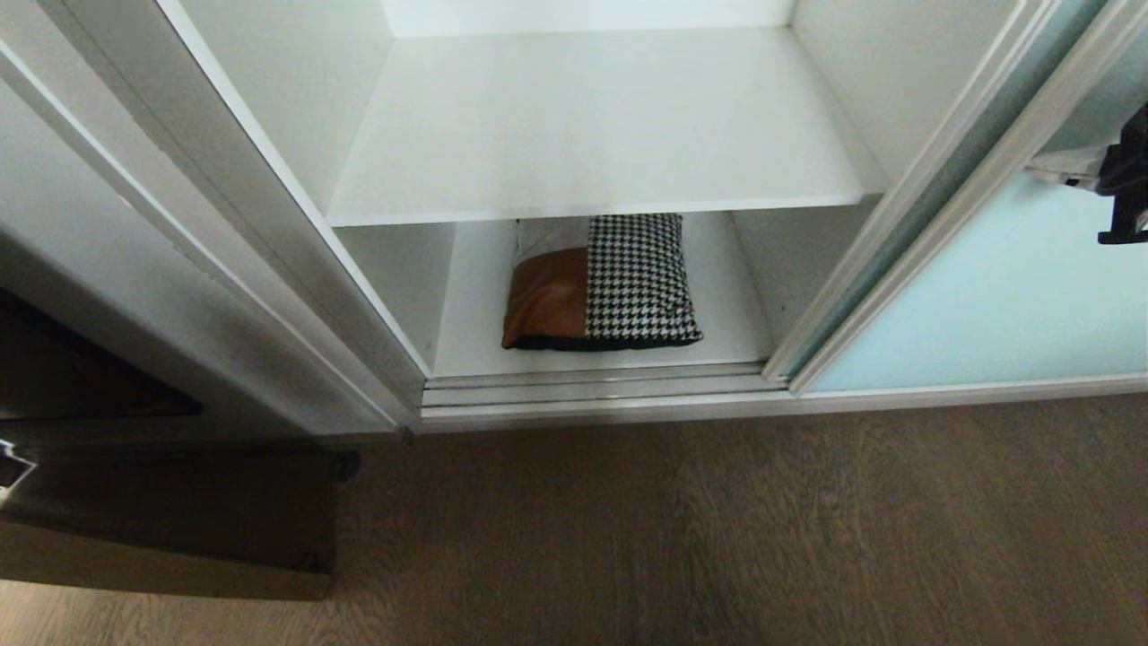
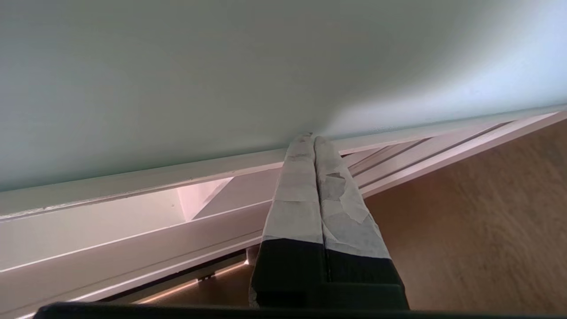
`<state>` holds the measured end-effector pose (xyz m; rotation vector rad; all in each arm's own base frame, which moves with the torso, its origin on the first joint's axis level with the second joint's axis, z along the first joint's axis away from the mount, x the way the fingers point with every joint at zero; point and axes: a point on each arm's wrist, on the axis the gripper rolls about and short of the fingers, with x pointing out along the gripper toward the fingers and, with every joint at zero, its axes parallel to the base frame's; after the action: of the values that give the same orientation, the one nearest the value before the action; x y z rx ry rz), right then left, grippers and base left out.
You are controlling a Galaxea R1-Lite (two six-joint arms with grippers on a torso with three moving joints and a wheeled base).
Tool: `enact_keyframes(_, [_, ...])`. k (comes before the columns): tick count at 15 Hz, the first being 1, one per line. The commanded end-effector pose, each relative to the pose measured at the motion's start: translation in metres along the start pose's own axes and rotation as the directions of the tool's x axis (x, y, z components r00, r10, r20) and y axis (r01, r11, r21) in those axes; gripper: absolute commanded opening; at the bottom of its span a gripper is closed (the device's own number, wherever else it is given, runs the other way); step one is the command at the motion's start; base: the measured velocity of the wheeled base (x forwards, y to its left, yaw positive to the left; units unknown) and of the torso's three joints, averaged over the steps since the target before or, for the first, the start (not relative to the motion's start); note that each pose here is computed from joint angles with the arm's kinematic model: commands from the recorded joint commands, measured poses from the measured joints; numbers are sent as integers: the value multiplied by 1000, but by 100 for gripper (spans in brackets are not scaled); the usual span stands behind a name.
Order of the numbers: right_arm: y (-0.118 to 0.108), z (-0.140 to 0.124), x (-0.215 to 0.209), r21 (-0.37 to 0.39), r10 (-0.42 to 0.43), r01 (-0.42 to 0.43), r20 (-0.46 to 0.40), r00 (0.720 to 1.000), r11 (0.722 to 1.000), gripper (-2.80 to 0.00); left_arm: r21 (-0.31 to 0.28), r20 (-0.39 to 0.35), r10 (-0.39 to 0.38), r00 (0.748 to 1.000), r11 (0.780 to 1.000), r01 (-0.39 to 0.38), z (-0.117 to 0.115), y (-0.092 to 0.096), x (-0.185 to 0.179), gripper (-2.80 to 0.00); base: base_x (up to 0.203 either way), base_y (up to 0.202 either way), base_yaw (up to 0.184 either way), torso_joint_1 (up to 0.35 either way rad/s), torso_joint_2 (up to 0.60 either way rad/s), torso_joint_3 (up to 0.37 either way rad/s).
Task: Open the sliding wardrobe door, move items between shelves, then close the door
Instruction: Close the door
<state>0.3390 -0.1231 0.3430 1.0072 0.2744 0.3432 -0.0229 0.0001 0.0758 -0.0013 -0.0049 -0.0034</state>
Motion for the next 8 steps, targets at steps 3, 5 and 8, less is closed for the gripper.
enact_keyframes(3, [20,-22,4,-3,43,-43,-67,997,999,-280,0,1,0,1000,1000,0,0,0,0,-280,0,0,0,0,0,0])
enact_keyframes(5, [30,-42,9,2,62,-62,-121,991,998,-280,0,-1,-1,1000,1000,1,0,0,0,-280,0,0,0,0,0,0])
enact_keyframes(8, [53,-78,20,-4,118,-122,-226,967,993,-280,0,0,0,1000,1000,0,0,0,0,-280,0,0,0,0,0,0])
